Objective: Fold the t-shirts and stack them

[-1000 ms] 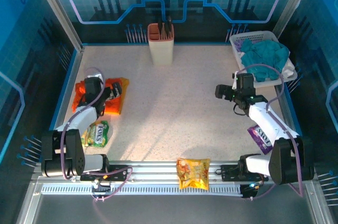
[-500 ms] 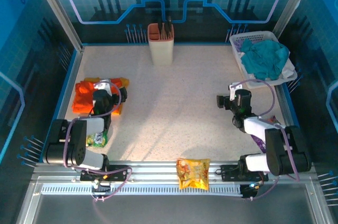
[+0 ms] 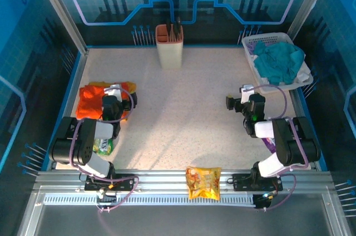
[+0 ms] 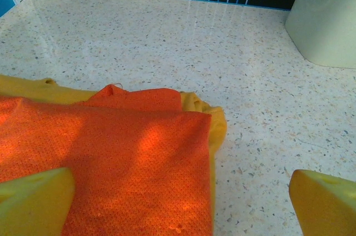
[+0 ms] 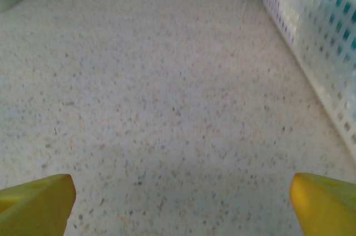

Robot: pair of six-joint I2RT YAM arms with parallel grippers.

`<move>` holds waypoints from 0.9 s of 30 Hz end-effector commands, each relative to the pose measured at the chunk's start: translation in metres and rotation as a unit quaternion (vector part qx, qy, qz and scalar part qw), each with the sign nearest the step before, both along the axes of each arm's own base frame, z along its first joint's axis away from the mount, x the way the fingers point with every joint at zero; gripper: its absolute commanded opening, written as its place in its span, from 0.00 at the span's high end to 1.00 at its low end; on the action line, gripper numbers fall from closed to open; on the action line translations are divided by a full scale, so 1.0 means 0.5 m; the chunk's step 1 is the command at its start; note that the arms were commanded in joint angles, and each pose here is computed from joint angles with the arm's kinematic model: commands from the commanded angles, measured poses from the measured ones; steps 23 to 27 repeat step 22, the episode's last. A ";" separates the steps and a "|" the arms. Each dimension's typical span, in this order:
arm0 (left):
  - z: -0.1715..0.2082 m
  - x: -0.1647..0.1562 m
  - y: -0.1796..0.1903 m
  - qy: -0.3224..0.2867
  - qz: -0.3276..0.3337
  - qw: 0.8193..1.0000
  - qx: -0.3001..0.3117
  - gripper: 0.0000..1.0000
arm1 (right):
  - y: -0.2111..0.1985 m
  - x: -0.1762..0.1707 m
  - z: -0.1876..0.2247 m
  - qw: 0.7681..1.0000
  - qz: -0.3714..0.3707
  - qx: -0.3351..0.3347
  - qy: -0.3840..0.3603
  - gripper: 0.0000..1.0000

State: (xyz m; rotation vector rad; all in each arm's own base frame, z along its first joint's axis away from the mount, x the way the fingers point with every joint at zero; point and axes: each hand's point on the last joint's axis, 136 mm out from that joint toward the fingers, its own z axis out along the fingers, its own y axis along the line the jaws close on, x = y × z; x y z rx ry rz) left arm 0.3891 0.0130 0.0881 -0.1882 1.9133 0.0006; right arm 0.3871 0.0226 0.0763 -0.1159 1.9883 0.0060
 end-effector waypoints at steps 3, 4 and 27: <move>0.016 0.013 -0.001 -0.014 -0.002 1.000 0.011 0.01 | -0.007 0.021 0.047 0.999 -0.009 0.007 -0.051 0.00; 0.016 0.012 -0.001 -0.014 -0.002 1.000 0.011 0.01 | -0.007 0.021 0.047 0.999 -0.009 0.004 -0.049 0.00; 0.016 0.013 -0.002 -0.014 -0.002 1.000 0.011 0.01 | 0.022 0.025 0.044 0.999 0.035 0.006 -0.040 0.00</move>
